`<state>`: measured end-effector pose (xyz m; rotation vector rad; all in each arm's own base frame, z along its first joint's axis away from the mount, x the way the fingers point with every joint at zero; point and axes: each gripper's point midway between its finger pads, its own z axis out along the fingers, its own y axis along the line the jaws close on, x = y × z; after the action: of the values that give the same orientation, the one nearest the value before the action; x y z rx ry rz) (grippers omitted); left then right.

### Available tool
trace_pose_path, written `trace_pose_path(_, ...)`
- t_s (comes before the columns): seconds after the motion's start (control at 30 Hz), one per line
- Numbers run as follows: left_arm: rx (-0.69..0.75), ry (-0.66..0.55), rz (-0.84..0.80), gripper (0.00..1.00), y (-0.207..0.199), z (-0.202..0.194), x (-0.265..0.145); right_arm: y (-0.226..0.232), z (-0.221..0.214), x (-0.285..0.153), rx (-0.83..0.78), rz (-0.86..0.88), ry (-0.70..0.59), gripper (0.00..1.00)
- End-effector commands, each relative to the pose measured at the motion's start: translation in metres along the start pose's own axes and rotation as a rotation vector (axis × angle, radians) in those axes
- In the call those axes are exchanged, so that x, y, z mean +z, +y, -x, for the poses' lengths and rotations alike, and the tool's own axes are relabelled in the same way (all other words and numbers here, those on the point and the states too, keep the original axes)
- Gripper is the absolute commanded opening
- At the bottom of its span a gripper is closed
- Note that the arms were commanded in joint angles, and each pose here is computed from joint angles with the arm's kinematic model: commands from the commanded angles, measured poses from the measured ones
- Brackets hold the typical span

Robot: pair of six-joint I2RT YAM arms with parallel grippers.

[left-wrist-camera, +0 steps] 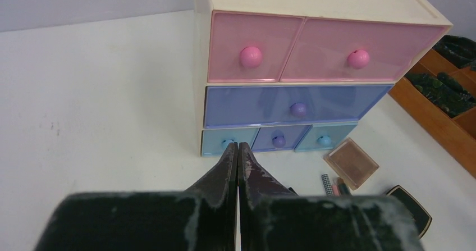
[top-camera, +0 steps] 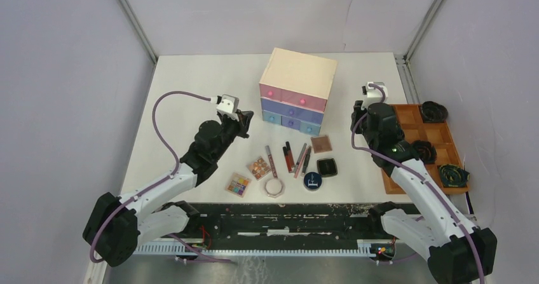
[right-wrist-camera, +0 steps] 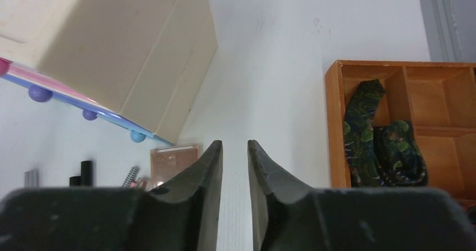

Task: Organize the makeup
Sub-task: Open the drawer in the storage box.

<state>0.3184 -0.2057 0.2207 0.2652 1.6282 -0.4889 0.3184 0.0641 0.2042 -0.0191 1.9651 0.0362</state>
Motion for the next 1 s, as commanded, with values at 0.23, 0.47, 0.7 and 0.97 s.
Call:
trace_pose_path(0.23,0.048,-0.103,-0.091,0.14,-0.019,0.022,0.021,0.027,0.093,-0.004,0.019,0.105,-0.126,0.01)
trace_pose_path(0.47,0.068,-0.108,-0.108,0.05,-0.023,0.031,0.022,0.062,0.138,0.001,0.024,0.252,-0.137,0.01)
trace_pose_path(0.7,0.079,-0.103,-0.098,0.03,-0.023,0.039,0.025,0.108,0.152,0.027,0.033,0.400,-0.096,0.01)
trace_pose_path(0.97,0.058,-0.102,-0.098,0.03,-0.025,0.039,0.033,0.150,0.144,0.062,0.011,0.509,-0.061,0.01)
